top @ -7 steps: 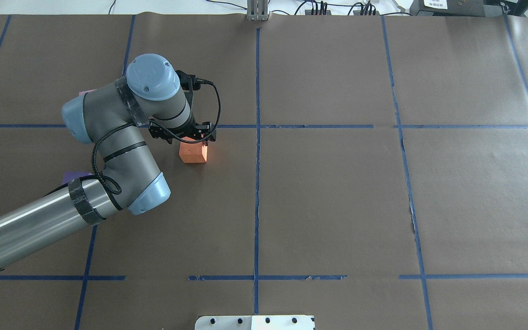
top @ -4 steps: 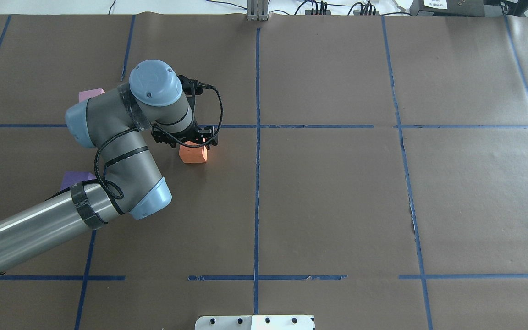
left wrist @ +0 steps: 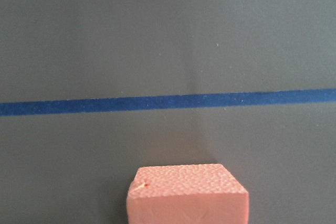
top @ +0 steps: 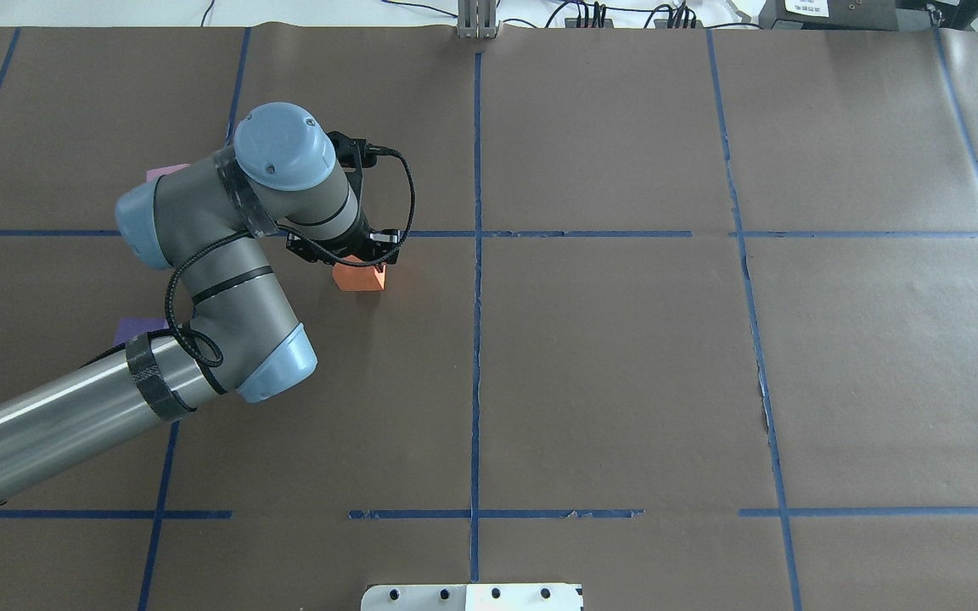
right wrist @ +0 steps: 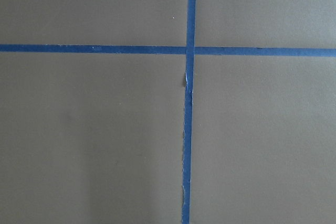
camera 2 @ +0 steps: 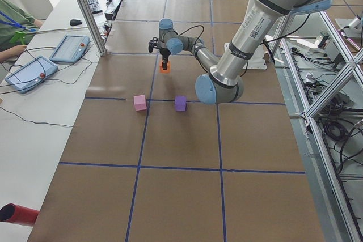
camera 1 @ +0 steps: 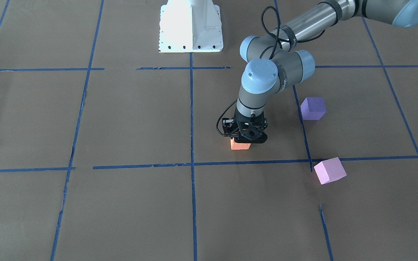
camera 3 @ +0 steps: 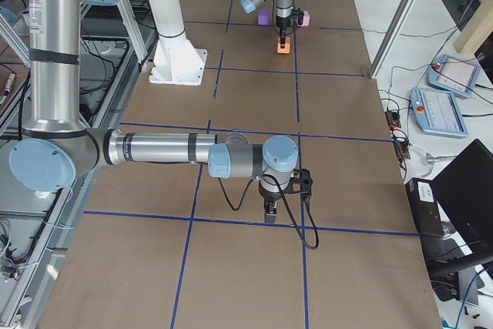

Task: Arrange blocks in a line
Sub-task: 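Lift the orange cube and carry it toward the pink cube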

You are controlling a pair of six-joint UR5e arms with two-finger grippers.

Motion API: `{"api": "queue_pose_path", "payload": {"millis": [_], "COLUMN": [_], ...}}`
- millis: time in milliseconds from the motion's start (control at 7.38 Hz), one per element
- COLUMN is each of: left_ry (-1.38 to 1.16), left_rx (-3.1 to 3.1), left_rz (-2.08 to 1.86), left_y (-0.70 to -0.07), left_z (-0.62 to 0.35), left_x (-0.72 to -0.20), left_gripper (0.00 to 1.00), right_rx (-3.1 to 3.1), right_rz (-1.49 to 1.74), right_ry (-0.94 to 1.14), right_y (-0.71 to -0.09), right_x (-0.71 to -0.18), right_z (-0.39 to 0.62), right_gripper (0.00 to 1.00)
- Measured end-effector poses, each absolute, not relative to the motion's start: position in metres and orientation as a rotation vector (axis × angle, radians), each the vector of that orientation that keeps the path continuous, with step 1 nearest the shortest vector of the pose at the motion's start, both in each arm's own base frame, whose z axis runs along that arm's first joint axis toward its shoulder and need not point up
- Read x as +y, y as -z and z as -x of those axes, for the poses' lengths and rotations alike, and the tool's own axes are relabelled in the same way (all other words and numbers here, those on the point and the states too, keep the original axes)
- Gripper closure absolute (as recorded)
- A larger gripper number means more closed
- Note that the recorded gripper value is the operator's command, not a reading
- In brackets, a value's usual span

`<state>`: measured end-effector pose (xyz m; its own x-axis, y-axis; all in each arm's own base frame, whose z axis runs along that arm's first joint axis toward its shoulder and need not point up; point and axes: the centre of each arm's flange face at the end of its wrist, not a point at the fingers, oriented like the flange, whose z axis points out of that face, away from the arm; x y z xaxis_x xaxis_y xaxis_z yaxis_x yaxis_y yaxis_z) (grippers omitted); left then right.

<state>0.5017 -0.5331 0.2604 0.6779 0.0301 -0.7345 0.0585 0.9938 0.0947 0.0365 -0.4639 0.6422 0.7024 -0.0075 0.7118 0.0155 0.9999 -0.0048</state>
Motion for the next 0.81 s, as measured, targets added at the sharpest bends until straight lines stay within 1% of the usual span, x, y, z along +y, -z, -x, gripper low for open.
{"api": "queue_pose_path", "payload": {"millis": [136,271,407,814], "left_ry": [0.026,0.024,0.024,0.030], "left_rx": [0.822,0.812,0.809,0.807], "left_rz": [-0.109,-0.108,-0.111,-0.157], "left_y": [-0.243,-0.233,-0.239,-0.310], "left_z": [-0.467,-0.433,-0.404,-0.320], "left_x": [-0.538,-0.532,-0.521,-0.503], "left_gripper": [1.00,1.00,1.00,1.00], "right_rx": [-0.792,-0.792,-0.792,-0.792], "right_rz": [0.011,0.010,0.010,0.011], "right_ry": [0.013,0.013,0.013,0.013], "right_y": [-0.642,-0.642,-0.642,-0.642], "right_x": [-0.464,-0.464,-0.464,-0.464], "right_z": [-0.037,-0.037,-0.037,-0.036], "right_gripper": [0.00,0.00,0.00,0.00]}}
